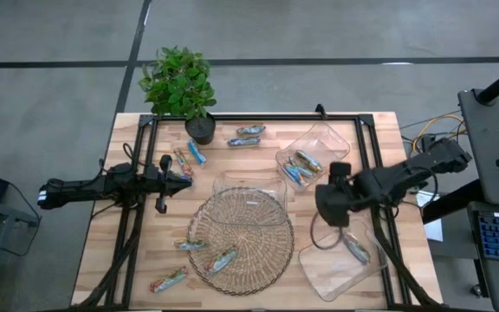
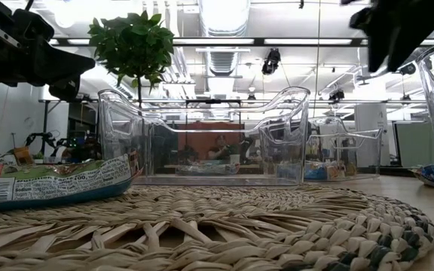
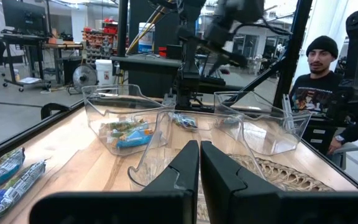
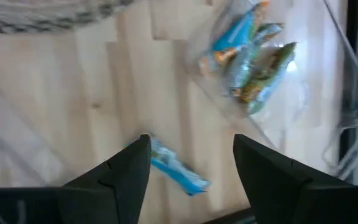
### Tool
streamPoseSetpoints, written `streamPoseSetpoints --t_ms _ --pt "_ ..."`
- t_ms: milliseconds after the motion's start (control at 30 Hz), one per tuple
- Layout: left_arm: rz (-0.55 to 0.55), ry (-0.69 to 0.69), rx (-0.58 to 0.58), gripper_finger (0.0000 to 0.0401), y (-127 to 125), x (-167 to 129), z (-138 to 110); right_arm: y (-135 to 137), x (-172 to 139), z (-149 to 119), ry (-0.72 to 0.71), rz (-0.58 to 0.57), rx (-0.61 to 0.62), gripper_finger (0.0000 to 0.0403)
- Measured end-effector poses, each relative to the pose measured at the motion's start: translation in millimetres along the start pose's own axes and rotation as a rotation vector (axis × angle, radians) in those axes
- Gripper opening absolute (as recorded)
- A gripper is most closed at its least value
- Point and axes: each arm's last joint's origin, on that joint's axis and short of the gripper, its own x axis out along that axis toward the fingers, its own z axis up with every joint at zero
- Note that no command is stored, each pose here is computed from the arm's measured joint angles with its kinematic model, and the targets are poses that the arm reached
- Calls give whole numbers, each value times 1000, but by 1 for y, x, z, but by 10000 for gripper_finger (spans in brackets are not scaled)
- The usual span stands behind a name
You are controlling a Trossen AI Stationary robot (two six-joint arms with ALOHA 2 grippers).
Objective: Pick and place Granola Bars by type
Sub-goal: Put the blue granola bar into the middle transparent bin
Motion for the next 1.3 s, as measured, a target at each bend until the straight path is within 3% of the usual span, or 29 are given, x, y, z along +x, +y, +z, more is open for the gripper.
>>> streamPoseSetpoints --t_ms 367,633,1100,1300 --pt "0 0 0 0 0 0 0 -39 41 9 193 -31 -136 277" --pt "0 0 0 0 0 0 0 -32 64 4 318 144 -176 279" --pt "0 0 0 0 0 0 0 -19 95 14 424 212 -394 270" --pt "0 0 0 0 0 0 0 -10 112 20 464 241 -434 270"
